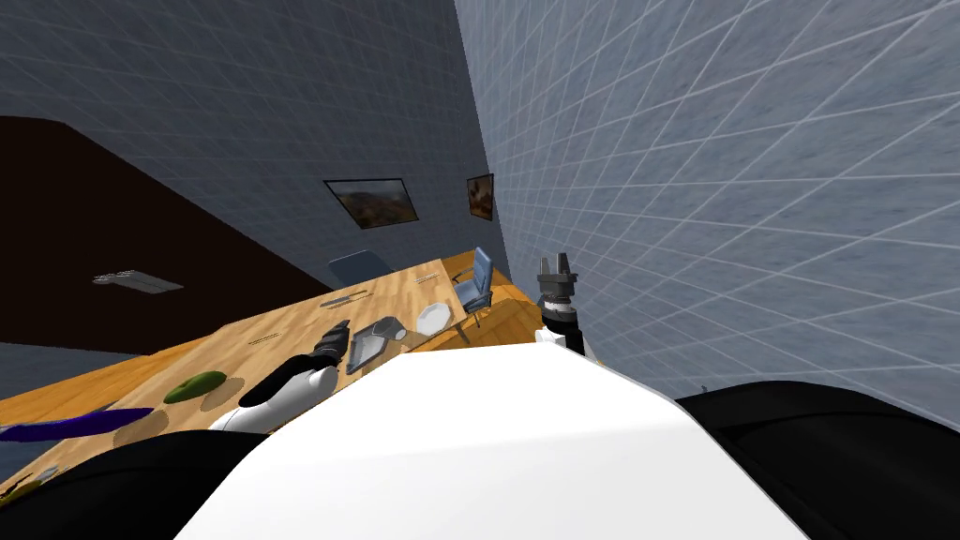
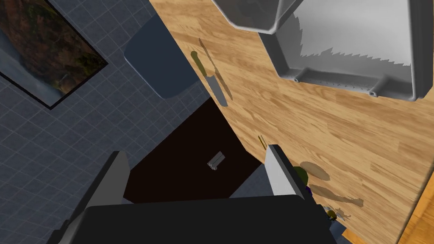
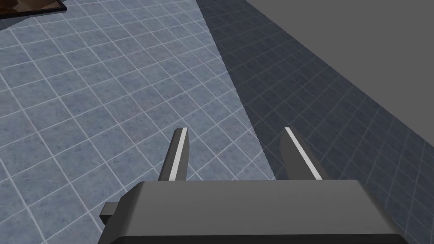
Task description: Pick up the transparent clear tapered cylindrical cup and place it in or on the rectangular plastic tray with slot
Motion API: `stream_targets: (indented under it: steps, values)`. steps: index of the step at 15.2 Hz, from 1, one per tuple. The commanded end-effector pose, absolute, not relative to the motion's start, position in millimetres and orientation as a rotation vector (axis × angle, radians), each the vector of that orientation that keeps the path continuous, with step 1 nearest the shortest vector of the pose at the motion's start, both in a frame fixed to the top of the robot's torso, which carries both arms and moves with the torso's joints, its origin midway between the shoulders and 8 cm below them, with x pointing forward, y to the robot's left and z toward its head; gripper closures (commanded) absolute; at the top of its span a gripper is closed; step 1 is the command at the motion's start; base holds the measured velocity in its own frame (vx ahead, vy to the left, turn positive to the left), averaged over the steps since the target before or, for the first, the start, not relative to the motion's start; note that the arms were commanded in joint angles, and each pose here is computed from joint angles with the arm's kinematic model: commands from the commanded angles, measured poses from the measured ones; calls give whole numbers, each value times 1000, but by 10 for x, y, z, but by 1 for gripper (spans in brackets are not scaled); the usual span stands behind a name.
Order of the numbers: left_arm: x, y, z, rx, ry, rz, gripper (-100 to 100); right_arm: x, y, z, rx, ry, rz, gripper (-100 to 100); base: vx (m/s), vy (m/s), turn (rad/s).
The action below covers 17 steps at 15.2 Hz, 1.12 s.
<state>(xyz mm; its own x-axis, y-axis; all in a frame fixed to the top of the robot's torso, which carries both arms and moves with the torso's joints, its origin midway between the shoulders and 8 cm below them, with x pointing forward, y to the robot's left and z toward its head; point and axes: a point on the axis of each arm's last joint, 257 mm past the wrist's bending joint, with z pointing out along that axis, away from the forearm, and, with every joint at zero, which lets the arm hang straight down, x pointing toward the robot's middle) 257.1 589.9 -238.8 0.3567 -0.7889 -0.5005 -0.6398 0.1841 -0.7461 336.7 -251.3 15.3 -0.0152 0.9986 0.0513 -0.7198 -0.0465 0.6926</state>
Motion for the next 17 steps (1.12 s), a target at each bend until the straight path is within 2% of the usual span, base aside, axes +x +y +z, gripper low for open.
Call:
stream_targets:
  steps: [1, 17]
  values:
    - [2477, 5929, -2470, -1561, 1363, -146, -100, 3367, -2513, 153, 636, 568, 1520, 0, -19, 25, -106]
    - [1643, 6190, -2980, -1869, 1411, 9, -100, 3366, -2513, 153, 636, 568, 1520, 0, -16, 16, -177]
